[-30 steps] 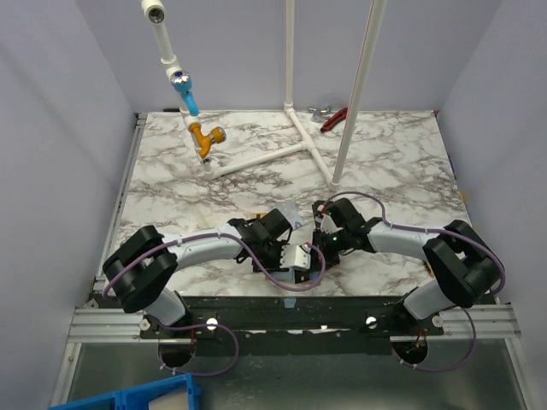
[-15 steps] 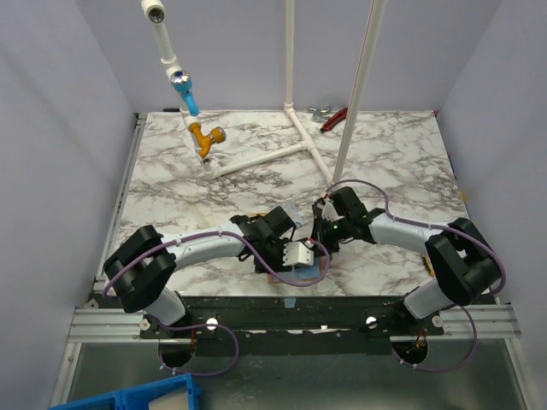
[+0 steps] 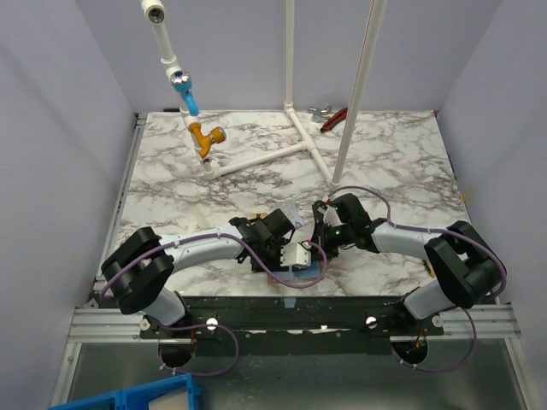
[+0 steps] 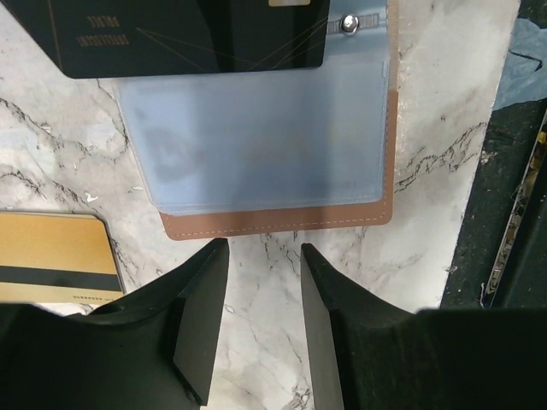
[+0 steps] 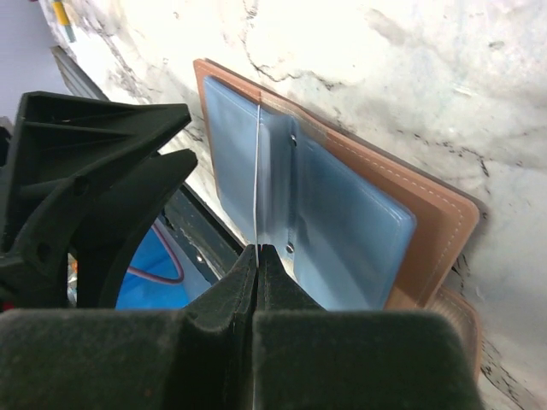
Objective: Put the credit cards into the card holder
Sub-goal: Insert the credit card into the card holder.
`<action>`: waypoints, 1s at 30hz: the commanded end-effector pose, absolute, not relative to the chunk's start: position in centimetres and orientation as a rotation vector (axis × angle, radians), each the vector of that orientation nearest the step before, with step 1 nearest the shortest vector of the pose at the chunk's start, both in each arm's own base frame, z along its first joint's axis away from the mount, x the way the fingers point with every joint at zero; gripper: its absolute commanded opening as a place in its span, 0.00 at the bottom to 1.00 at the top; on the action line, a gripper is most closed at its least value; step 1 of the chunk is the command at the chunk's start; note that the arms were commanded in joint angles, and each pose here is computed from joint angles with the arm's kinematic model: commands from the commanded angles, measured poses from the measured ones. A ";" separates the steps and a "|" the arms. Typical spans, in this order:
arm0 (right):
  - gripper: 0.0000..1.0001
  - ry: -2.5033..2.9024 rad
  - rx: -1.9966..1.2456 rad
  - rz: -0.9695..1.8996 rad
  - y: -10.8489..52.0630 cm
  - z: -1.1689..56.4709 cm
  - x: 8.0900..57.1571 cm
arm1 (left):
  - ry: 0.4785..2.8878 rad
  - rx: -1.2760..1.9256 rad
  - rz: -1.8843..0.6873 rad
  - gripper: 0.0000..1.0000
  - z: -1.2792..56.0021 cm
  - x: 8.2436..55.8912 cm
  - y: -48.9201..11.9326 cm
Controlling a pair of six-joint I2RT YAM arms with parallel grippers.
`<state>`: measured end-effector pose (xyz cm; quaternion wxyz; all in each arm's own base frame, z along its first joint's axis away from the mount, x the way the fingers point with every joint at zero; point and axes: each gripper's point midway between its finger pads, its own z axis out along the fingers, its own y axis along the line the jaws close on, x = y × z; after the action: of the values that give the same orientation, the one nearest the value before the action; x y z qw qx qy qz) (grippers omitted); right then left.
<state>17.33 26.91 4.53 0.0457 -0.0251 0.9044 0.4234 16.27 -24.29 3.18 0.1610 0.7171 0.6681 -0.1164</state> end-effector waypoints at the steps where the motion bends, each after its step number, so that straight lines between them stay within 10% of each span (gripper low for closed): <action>1: 0.01 2.686 -0.099 1.392 27.8 5.1 17.5 | 1.936 2.072 -0.238 0.40 2.2 16.3 -23.6; 30: 0.01 2.625 -0.063 1.350 26.5 3.9 17.0 | 1.953 2.149 -0.142 0.21 1.8 15.6 -23.1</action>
<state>16.73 26.90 4.38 0.0793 -0.0268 0.8831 0.4617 15.91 -23.75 1.80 0.1313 0.7330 0.6650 -0.0566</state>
